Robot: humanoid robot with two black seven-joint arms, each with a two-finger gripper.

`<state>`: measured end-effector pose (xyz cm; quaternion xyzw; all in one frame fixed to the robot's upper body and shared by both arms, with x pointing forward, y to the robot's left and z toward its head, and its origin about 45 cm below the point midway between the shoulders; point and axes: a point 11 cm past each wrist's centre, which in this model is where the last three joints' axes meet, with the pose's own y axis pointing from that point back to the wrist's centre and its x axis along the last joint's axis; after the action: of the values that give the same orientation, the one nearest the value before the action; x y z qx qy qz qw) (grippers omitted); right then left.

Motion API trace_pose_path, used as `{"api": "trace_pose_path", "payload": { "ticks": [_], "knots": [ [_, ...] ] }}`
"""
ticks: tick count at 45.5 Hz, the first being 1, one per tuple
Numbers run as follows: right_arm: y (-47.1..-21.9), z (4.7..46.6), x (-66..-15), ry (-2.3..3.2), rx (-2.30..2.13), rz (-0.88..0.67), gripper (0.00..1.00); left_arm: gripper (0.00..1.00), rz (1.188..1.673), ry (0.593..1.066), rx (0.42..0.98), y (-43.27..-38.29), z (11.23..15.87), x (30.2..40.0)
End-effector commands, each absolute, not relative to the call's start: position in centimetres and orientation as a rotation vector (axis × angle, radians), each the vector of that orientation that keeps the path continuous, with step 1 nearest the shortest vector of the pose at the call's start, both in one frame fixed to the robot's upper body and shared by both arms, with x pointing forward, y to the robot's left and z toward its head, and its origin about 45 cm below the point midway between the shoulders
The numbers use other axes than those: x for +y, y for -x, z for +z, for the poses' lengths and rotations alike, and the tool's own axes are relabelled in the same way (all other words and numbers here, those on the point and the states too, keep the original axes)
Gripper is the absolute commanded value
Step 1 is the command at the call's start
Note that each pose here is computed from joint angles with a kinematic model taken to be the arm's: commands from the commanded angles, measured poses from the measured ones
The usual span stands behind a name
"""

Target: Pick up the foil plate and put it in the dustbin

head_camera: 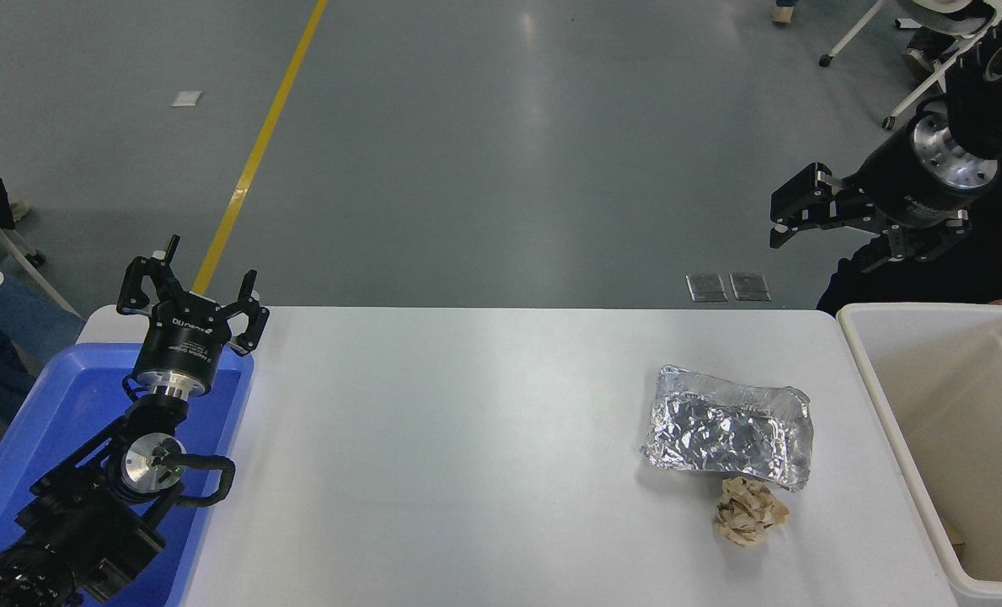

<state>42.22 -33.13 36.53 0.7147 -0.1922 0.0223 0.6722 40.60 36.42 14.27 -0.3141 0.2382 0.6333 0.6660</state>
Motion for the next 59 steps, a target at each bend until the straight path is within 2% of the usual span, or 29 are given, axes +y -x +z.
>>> {"api": "trace_pose_path", "payload": {
  "ticks": [1, 7, 13, 23, 38, 50, 59],
  "knots": [
    [-41.4, 34.1, -33.9, -1.61, -0.417, -0.025, 1.0, 0.98, 1.429, 0.709, 0.538, -40.6, 14.27, 36.42],
    [-40.0, 30.2, -34.5, -1.621, -0.376, -0.122, 1.0, 0.98, 1.429, 0.709, 0.538, -40.6, 14.27, 36.42],
    [-39.4, 28.3, -35.0, -1.619, -0.358, -0.164, 1.0, 0.98, 1.43, 0.708, 0.539, -40.55, 14.21, 36.44],
    [-36.6, 23.2, -36.7, -1.592, -0.302, -0.288, 1.0, 0.98, 1.431, 0.708, 0.538, -40.6, 14.26, 36.43],
    [-35.5, 17.0, -37.7, -1.554, -0.446, -0.228, 1.0, 0.98, 1.43, 0.708, 0.539, -40.55, 14.21, 36.44],
    [-34.9, 13.1, -40.6, -1.443, -0.595, -0.131, 1.0, 0.98, 1.429, 0.709, 0.538, -40.6, 14.27, 36.42],
    [-34.3, 10.1, -40.4, -1.429, -0.642, -0.099, 1.0, 0.98, 1.429, 0.709, 0.538, -40.6, 14.27, 36.42]
  ]
}}
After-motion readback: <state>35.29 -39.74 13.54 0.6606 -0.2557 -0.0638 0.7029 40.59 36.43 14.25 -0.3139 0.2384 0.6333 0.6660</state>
